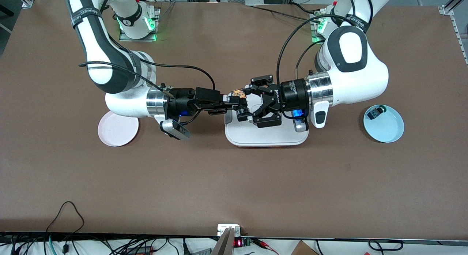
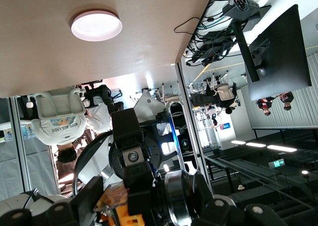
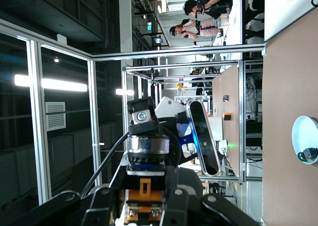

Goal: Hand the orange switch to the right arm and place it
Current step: 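Close the right gripper on the orange switch held by the left gripper, then open the left gripper and withdraw it while the right gripper pulls back, then lower the switch onto the white plate with the right gripper, then open the right gripper and lift it away from the plate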

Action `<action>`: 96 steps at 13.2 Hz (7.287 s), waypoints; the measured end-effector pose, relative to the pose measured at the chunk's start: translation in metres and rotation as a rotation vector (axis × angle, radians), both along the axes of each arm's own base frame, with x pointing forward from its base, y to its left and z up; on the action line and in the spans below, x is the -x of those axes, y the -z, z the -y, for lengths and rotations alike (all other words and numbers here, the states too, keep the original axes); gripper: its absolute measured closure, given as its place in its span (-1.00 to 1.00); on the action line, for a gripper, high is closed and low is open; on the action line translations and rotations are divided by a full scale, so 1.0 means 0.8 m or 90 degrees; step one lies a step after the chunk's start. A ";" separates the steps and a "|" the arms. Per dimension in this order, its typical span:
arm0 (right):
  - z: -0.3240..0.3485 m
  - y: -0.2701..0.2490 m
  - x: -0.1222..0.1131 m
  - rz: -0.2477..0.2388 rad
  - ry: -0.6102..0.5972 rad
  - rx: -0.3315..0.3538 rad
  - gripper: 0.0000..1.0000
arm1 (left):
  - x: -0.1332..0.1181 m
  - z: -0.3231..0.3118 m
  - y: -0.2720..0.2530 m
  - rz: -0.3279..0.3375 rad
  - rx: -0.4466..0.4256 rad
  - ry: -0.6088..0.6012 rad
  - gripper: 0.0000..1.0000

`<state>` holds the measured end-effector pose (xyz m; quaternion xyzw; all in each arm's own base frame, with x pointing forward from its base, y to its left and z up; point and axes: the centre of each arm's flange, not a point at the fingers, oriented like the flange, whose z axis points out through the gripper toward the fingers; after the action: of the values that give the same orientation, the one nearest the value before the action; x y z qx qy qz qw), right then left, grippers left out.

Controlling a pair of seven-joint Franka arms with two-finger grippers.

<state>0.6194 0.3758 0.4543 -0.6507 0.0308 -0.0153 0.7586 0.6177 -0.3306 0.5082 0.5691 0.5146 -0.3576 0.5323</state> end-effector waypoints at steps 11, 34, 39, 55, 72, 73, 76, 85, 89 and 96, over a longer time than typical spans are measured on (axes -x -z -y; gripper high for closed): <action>-0.002 0.001 0.000 0.012 0.004 -0.002 0.32 | -0.001 -0.002 0.000 0.003 0.000 0.000 -0.59; 0.100 0.029 -0.031 0.126 -0.072 0.172 0.32 | -0.039 -0.319 0.023 0.051 -0.289 0.163 -1.00; 0.193 0.072 -0.035 0.182 -0.202 0.405 0.32 | -0.015 -0.402 0.013 0.122 -0.521 0.271 -1.00; 0.454 0.196 -0.024 0.474 -0.717 0.918 0.32 | 0.037 -0.431 -0.048 0.369 -0.843 0.592 -1.00; 0.457 0.313 0.035 0.702 -0.793 0.900 0.32 | 0.025 -0.420 -0.096 0.439 -0.850 0.662 -1.00; 0.455 0.317 0.039 0.704 -0.797 0.895 0.32 | 0.025 -0.421 -0.096 0.439 -0.850 0.663 -1.00; 0.452 0.321 0.045 0.708 -0.799 0.893 0.31 | 0.025 -0.421 -0.098 0.440 -0.851 0.661 -1.00; 0.453 0.234 0.017 0.528 -0.554 0.949 -1.00 | 0.025 -0.417 -0.098 0.443 -0.850 0.664 -1.00; 0.445 0.166 -0.006 0.315 -0.408 0.969 -1.00 | 0.025 -0.417 -0.098 0.444 -0.850 0.665 -1.00; 0.417 0.026 0.003 -0.152 -0.220 1.016 -1.00 | 0.026 -0.416 -0.098 0.448 -0.846 0.675 -1.00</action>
<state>0.6168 0.0424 0.4332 -0.9867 -0.0093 0.1538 0.0511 0.5972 0.0023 0.5864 0.9955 0.0940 0.0081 -0.0117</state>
